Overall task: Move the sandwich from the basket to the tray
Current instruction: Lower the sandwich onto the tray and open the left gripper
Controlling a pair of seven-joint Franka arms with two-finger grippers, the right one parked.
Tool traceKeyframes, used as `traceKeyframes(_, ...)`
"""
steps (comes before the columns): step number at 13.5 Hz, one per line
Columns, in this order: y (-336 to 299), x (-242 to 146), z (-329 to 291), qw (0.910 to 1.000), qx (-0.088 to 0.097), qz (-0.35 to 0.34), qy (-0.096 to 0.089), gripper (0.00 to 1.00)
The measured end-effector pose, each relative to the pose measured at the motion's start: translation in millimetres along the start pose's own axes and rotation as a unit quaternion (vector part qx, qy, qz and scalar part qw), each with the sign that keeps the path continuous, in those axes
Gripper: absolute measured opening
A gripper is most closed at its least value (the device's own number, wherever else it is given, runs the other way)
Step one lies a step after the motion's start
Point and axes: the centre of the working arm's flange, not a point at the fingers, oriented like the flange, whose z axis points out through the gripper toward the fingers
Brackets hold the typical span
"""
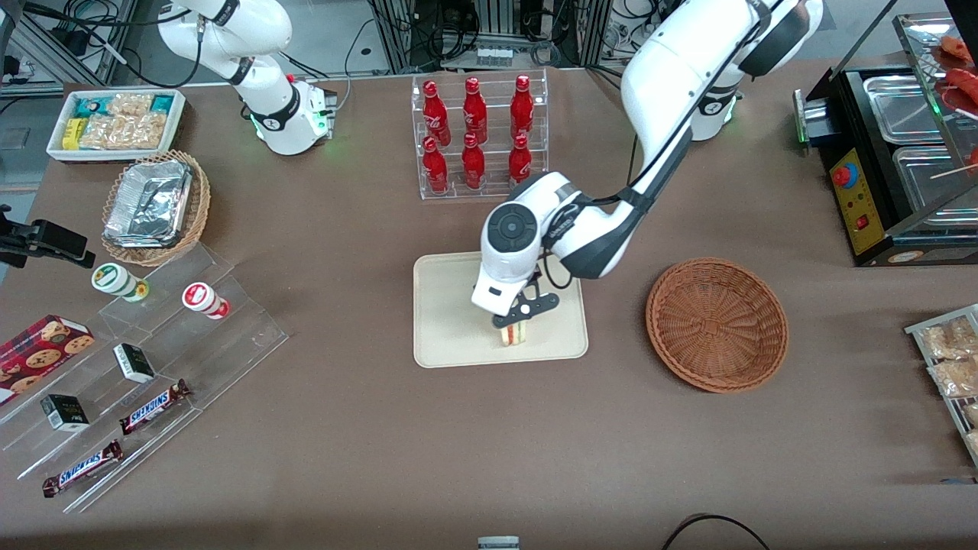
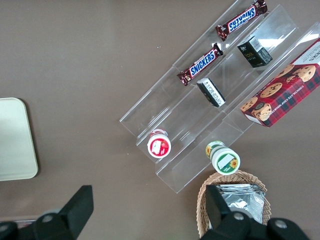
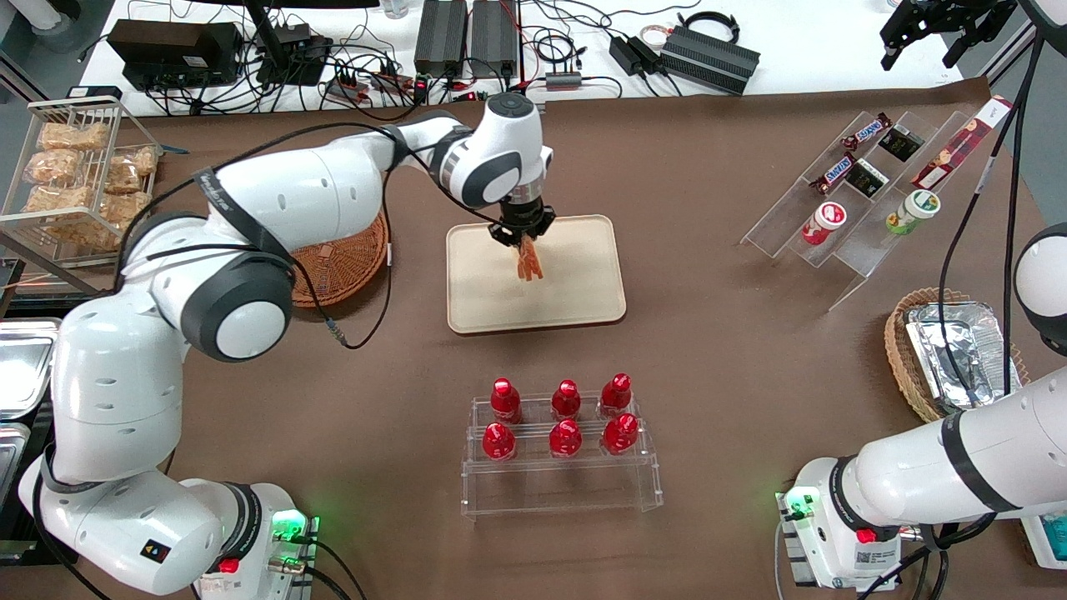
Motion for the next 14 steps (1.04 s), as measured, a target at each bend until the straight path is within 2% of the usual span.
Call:
traceKeyframes(6, 14.1, -15.3, 24.2, 0.9999, 0.012, 0.003, 0.001, 0.19)
traceKeyframes(10, 8.0, -13.4, 32.9, 0.999, 0.043, 0.009, 0.008, 0.19)
traceKeyframes(14, 9.1, -16.4, 41.5, 0.9988, 0.048, 0.002, 0.007, 0.19)
